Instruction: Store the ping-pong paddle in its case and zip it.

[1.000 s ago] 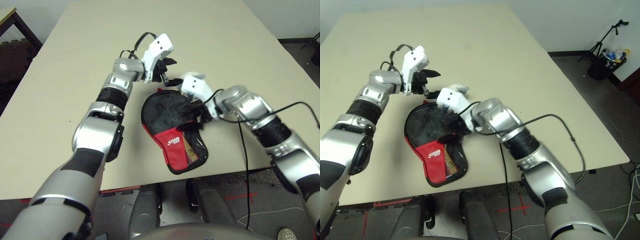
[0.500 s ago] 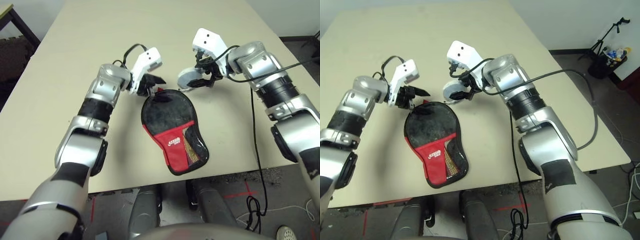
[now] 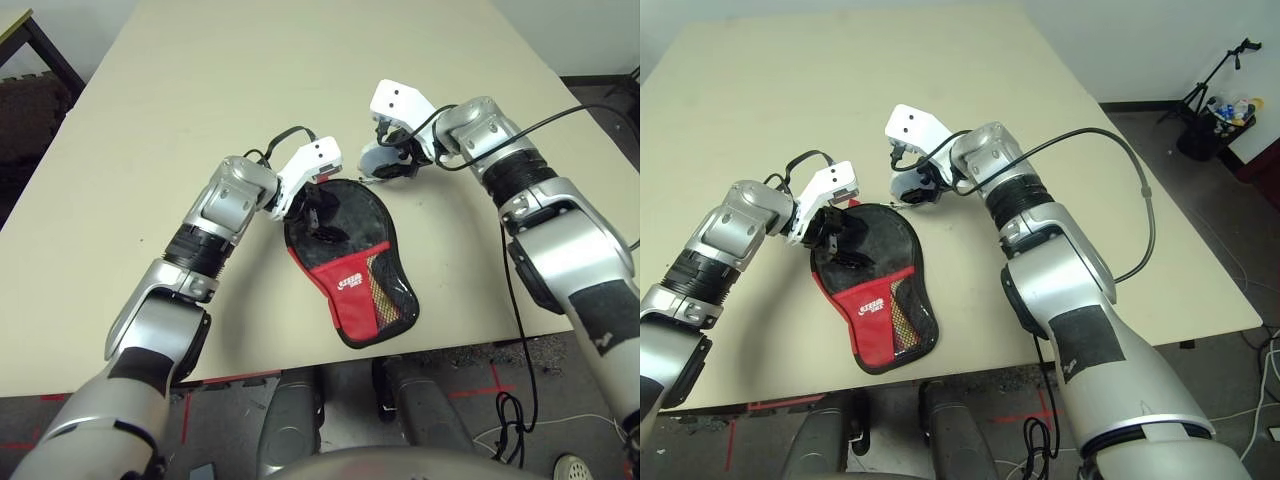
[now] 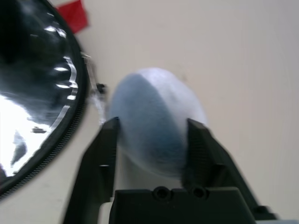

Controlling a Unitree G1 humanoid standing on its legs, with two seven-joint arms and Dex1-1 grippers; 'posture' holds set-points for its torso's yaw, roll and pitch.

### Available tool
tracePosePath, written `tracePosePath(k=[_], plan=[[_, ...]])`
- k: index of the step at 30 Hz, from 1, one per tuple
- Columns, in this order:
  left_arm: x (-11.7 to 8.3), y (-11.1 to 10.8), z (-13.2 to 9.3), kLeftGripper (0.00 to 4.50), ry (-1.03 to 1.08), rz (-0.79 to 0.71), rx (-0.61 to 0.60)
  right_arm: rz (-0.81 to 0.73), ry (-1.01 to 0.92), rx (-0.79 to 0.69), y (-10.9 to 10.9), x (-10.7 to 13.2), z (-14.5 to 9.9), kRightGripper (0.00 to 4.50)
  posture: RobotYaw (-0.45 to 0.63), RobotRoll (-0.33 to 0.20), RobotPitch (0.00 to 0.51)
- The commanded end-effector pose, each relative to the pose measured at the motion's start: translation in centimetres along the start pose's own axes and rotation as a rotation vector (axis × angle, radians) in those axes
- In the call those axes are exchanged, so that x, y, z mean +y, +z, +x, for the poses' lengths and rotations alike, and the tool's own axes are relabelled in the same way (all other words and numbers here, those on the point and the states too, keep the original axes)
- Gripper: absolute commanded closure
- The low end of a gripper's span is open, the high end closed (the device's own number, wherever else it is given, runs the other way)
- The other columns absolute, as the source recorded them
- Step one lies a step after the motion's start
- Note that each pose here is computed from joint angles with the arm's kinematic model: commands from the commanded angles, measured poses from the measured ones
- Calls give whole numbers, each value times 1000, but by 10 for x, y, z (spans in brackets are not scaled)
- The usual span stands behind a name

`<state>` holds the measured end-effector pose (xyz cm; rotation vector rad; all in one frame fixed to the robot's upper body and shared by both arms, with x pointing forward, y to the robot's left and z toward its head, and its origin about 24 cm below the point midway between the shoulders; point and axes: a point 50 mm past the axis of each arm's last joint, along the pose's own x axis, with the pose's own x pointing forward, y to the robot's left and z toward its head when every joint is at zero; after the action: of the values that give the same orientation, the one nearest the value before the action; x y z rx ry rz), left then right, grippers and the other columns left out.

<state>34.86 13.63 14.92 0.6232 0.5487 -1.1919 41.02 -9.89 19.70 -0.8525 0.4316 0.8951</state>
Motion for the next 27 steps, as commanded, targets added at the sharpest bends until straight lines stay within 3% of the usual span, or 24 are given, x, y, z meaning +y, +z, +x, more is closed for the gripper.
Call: tracePosePath(k=[1, 7, 18, 27], plan=[[-3, -18, 14, 0, -19, -34, 73, -17, -5, 33, -9, 4, 6, 2824, -40, 0, 133], [1, -22, 22, 0, 12, -31, 82, -44, -10, 71, -18, 3, 4, 4490, -63, 0, 135], [6, -37, 36, 0, 47, -80, 141, -84, 1, 110, -26, -2, -13, 4490, -102, 0, 152], [12, -46, 37, 0, 70, -111, 169, -110, 63, 188, -48, 5, -56, 4490, -136, 0, 166]])
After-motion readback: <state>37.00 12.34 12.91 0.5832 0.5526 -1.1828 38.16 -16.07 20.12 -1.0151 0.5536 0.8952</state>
